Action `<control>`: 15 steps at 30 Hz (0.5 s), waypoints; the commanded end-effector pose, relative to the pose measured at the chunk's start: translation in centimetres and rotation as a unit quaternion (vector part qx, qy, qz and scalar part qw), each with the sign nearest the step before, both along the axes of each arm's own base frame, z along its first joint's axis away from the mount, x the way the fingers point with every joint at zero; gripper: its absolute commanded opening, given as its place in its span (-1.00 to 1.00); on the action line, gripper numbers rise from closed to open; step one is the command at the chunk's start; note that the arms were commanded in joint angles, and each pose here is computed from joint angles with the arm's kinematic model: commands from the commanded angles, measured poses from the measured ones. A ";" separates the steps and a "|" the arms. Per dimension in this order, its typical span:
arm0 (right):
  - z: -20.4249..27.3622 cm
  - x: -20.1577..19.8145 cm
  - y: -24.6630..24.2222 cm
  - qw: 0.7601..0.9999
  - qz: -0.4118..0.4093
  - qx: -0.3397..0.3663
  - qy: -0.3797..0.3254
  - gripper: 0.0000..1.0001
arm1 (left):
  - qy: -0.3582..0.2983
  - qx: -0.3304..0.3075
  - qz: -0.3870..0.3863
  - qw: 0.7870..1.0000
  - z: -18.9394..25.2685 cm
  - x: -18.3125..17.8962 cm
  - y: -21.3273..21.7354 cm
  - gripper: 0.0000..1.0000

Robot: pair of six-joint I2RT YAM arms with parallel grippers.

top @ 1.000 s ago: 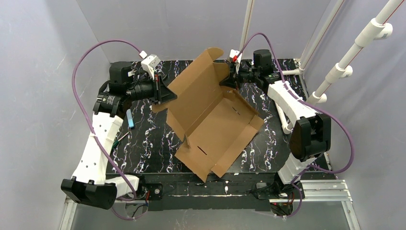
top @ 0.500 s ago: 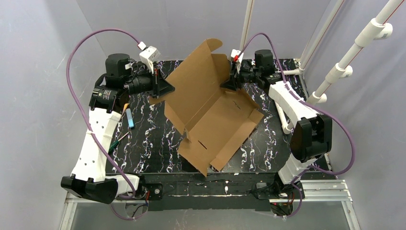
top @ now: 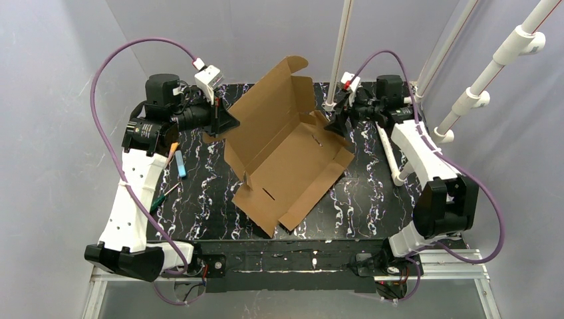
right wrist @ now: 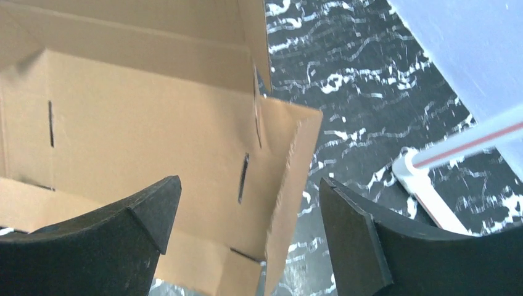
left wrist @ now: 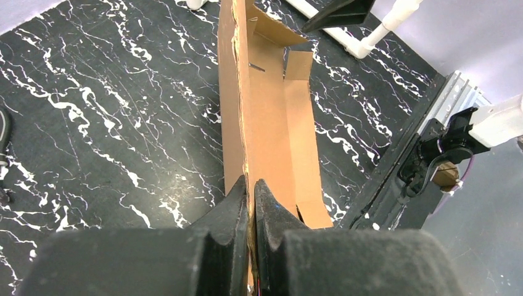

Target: Fold the paper box

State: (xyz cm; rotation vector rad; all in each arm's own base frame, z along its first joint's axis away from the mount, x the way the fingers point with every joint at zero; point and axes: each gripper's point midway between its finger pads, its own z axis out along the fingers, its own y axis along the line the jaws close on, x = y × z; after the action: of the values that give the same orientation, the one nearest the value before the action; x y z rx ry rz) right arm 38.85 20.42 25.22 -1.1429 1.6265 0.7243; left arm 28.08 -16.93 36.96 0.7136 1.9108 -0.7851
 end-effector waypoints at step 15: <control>-3.0 1.5 -4.9 0.997 -0.070 -0.029 0.032 0.80 | -0.043 -0.019 -0.040 0.998 3.1 -2.1 -0.6 -1.00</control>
State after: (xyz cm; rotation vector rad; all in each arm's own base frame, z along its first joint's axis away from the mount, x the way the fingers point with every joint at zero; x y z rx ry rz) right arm 39.40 14.96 22.08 -1.0446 1.7832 0.6060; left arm 27.59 -17.21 37.34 0.7489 1.8890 -0.8056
